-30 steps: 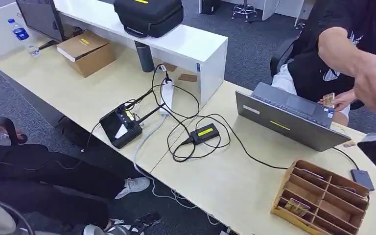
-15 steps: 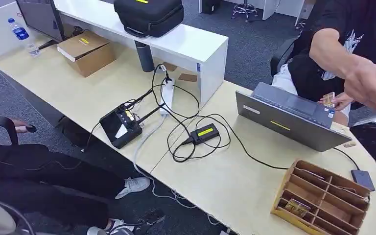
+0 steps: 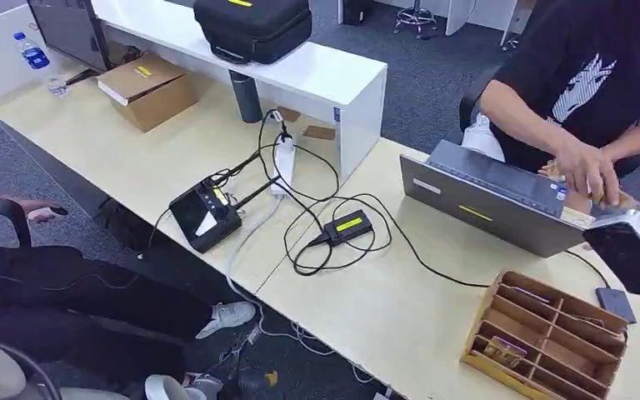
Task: Pass the card to the sensor for recognition and then transmit it.
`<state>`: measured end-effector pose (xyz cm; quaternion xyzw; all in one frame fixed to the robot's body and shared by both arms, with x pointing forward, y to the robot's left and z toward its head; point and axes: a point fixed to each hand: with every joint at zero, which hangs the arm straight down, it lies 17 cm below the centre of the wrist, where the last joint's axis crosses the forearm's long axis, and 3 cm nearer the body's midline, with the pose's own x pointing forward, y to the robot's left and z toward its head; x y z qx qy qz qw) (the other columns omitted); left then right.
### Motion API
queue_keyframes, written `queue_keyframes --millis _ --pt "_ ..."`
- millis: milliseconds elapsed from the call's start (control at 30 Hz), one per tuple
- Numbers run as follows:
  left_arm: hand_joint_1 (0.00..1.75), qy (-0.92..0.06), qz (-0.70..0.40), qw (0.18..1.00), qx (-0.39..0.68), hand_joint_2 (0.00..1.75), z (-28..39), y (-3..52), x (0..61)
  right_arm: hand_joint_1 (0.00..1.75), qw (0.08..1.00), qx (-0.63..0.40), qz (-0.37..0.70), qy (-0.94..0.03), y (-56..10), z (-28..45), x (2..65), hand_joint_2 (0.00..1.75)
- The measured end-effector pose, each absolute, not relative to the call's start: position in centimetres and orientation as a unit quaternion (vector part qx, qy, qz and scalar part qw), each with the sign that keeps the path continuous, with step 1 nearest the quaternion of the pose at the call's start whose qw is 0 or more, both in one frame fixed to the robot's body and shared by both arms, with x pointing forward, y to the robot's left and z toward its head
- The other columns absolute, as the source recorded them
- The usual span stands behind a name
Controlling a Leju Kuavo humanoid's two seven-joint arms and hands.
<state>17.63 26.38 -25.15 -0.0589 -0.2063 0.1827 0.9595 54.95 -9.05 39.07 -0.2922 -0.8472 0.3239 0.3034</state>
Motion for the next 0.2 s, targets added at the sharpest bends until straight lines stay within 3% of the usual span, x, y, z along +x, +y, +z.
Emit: queue_keyframes --millis 200 --pt "0.00 -0.218 0.240 0.945 -0.051 1.75 -25.0 28.1 18.1 0.00 0.304 -0.261 0.305 -0.864 -8.9 39.2 54.0 1.75"
